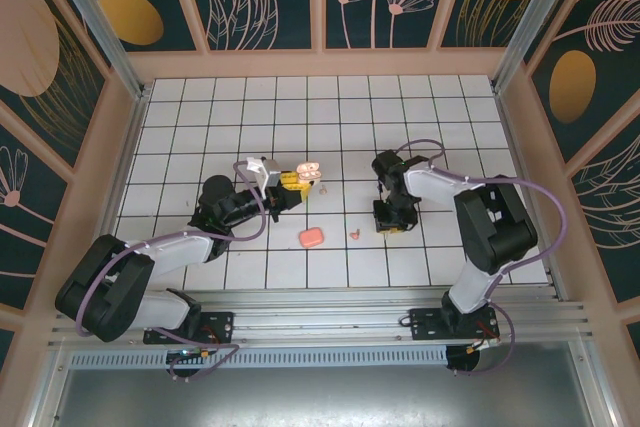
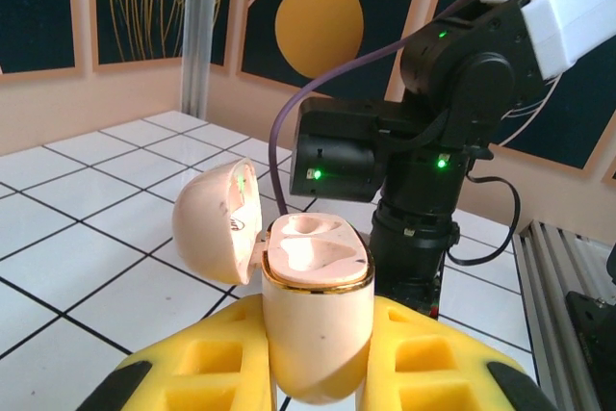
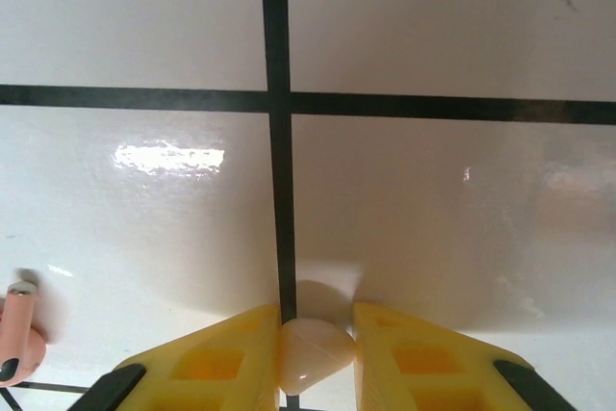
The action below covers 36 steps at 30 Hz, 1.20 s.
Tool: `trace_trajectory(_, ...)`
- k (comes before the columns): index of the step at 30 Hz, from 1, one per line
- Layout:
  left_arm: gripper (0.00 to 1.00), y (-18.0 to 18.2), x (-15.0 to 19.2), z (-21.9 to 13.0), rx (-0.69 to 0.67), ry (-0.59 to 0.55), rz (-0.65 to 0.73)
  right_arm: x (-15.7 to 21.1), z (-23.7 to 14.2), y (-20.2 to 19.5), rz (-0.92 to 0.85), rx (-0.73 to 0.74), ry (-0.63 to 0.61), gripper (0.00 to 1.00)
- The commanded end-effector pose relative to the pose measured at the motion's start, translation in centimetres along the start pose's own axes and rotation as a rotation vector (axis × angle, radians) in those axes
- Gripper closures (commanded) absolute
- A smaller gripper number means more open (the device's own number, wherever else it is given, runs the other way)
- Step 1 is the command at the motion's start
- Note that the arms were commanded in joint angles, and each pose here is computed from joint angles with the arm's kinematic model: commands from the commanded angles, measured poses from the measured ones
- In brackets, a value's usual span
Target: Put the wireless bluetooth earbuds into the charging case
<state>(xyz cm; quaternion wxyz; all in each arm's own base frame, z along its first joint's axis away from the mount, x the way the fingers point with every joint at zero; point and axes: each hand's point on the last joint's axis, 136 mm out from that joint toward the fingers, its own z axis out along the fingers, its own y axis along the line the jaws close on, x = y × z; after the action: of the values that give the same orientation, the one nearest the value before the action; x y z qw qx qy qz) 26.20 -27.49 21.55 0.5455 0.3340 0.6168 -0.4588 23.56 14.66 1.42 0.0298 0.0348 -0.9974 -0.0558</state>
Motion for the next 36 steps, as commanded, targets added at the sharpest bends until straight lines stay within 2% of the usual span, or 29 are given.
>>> trace_trajectory(1, 0.87, -0.4, -0.7, -0.2, 0.001, -0.012, 0.043, -1.1, -0.5, 1.1, 0.039, -0.071, -0.085, 0.76)
trace_trajectory(9, 0.87, 0.2, 1.3, -0.4, -0.03, 0.022, 0.04, -3.2, -3.7, 3.1, 0.094, -0.203, -0.298, 0.77)
trace_trajectory(17, 0.88, 0.6, 2.2, 0.3, -0.011, 0.051, 0.105, -4.9, -7.6, 5.6, 0.076, -0.324, -0.523, 0.77)
trace_trajectory(23, 0.89, 0.6, 2.1, 0.6, 0.004, 0.036, 0.162, -5.0, -11.3, 8.4, -0.005, -0.405, -0.674, 0.78)
trace_trajectory(28, 0.88, 0.6, 2.9, 0.9, 0.023, 0.069, 0.231, -4.8, -14.7, 9.8, -0.052, -0.47, -0.791, 0.78)
trace_trajectory(36, 0.88, 0.3, 3.2, 0.9, 0.046, 0.084, 0.334, -3.8, -19.2, 12.4, -0.14, -0.598, -0.907, 0.78)
